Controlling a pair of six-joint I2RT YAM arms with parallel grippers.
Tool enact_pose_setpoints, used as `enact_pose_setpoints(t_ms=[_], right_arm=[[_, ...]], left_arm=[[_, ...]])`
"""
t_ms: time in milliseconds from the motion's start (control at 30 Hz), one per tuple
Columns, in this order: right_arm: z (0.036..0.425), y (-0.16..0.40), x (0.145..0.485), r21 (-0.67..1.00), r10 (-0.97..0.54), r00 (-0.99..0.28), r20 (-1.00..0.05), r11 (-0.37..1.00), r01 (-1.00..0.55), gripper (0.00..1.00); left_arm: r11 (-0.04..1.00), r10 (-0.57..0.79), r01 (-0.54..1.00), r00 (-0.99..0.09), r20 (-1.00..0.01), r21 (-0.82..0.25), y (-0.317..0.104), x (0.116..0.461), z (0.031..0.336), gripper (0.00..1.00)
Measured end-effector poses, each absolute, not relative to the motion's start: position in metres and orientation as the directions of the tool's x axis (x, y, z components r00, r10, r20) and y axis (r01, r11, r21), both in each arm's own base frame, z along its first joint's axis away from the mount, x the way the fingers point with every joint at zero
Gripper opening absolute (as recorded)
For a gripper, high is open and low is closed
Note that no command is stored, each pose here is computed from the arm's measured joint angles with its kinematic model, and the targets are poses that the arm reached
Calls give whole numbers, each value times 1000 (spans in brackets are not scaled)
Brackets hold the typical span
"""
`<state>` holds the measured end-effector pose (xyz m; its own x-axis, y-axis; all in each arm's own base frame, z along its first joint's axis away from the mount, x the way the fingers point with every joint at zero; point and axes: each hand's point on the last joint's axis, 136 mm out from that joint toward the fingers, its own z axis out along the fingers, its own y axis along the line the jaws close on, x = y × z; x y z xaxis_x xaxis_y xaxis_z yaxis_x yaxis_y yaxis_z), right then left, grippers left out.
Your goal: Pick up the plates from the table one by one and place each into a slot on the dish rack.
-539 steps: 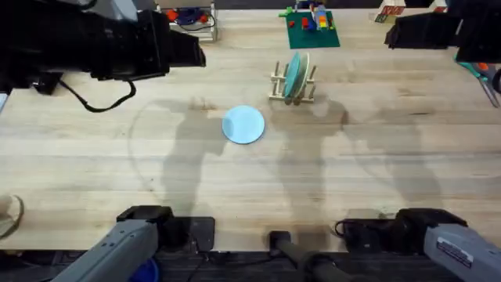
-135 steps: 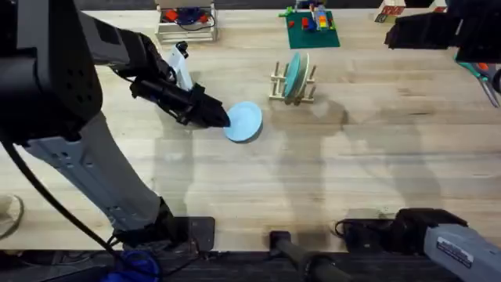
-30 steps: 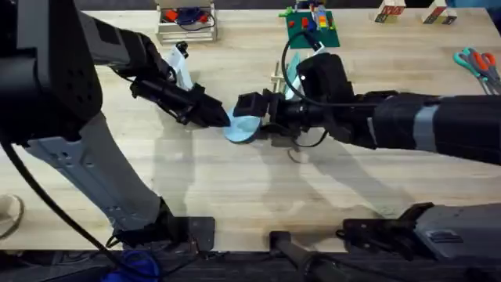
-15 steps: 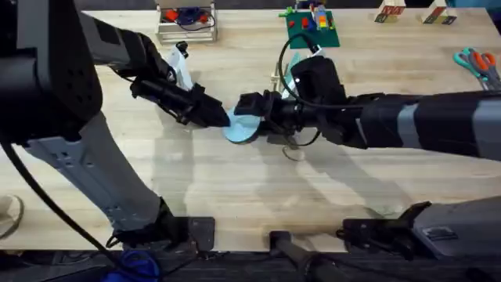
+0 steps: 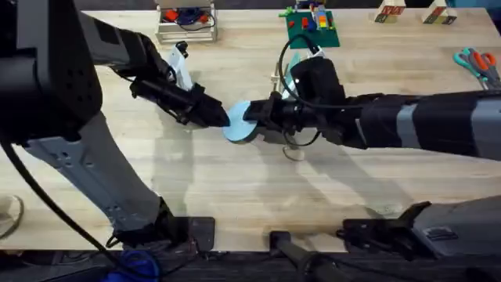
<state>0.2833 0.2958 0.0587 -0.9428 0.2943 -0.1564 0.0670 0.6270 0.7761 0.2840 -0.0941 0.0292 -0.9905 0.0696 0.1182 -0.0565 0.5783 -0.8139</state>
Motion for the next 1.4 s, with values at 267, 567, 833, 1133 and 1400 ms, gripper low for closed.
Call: enact_pose_setpoints(t_ms=[267,567,833,1133,1400], right_arm=[[59,296,284,776,294,-942,-163,628,62,31],[62,295,286,768,274,-940,-206,641,19,32],[64,295,286,763,266,-937,-227,647,-1,32],[74,296,288,774,270,-931,-244,632,-19,32],[75,297,288,777,271,-930,-248,630,-23,32]], left_arm=[[578,70,-57,-991,118,-814,-94,284,29,42],[578,67,-60,-990,121,-814,-94,284,29,43],[580,67,-71,-989,135,-811,-94,283,31,43],[612,59,-104,-983,176,-784,-88,290,48,43],[664,60,19,-998,27,-747,-78,322,116,42]])
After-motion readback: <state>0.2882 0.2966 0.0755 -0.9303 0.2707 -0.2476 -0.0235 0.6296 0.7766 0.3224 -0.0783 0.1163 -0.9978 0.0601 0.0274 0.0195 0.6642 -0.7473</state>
